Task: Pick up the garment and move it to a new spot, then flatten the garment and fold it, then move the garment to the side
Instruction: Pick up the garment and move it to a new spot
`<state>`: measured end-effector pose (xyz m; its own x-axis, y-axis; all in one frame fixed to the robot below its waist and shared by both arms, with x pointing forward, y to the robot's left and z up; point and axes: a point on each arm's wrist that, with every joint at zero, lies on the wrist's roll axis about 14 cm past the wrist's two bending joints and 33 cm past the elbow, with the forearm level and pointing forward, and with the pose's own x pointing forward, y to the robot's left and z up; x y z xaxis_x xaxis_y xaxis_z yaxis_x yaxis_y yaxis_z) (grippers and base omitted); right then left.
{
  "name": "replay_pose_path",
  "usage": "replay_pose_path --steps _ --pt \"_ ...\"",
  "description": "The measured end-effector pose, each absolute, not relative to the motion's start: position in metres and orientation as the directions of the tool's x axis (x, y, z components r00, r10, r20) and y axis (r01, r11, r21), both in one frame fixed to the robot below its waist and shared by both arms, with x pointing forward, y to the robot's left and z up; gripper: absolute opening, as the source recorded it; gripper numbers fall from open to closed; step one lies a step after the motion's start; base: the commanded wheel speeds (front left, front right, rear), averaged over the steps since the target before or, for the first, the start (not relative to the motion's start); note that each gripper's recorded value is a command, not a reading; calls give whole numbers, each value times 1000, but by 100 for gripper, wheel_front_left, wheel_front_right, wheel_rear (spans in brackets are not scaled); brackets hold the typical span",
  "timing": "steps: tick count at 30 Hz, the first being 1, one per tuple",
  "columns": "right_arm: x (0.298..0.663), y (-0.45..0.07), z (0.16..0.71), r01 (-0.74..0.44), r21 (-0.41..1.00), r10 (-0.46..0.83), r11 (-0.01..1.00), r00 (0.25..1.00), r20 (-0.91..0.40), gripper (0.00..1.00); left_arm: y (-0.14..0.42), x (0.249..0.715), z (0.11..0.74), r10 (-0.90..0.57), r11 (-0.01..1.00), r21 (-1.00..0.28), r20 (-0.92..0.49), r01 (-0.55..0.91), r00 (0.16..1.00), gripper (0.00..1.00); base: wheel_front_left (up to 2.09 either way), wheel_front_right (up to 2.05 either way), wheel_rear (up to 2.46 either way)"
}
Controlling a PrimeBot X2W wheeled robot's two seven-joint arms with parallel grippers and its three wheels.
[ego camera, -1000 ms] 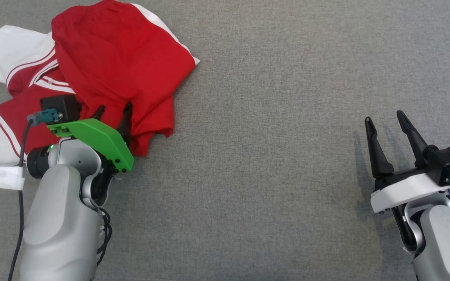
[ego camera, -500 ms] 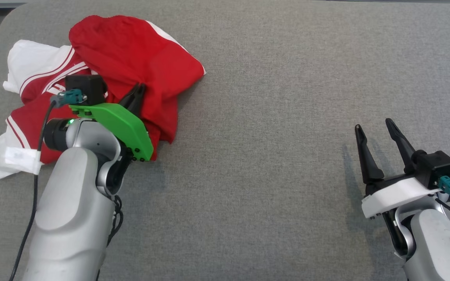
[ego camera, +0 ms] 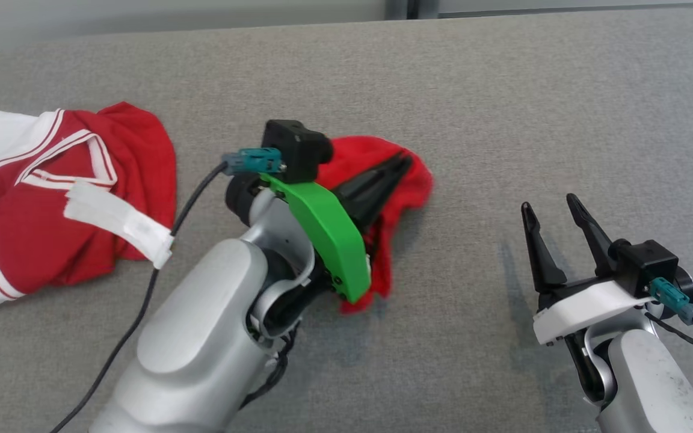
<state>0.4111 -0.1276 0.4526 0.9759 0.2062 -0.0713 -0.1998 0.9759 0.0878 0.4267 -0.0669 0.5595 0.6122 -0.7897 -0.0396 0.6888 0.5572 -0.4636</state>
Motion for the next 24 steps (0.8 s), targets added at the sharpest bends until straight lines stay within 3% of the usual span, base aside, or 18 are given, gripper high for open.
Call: replay_pose_path --steps 7,14,19,24 --pt "395 -159 459 -104 85 110 991 992 -66 100 -130 363 600 -936 255 -528 77 810 345 0 0 0 0" --pt "375 -188 459 -10 80 16 997 997 -78 100 -155 338 616 -967 93 -606 133 790 216 0 0 0 0" --pt "354 -207 452 57 75 -49 996 993 -109 100 -156 371 568 -945 298 -578 -68 759 319 0 0 0 0" --pt "335 -229 445 146 74 -135 987 981 -137 100 -107 425 504 -820 571 -379 -320 728 475 0 0 0 0"
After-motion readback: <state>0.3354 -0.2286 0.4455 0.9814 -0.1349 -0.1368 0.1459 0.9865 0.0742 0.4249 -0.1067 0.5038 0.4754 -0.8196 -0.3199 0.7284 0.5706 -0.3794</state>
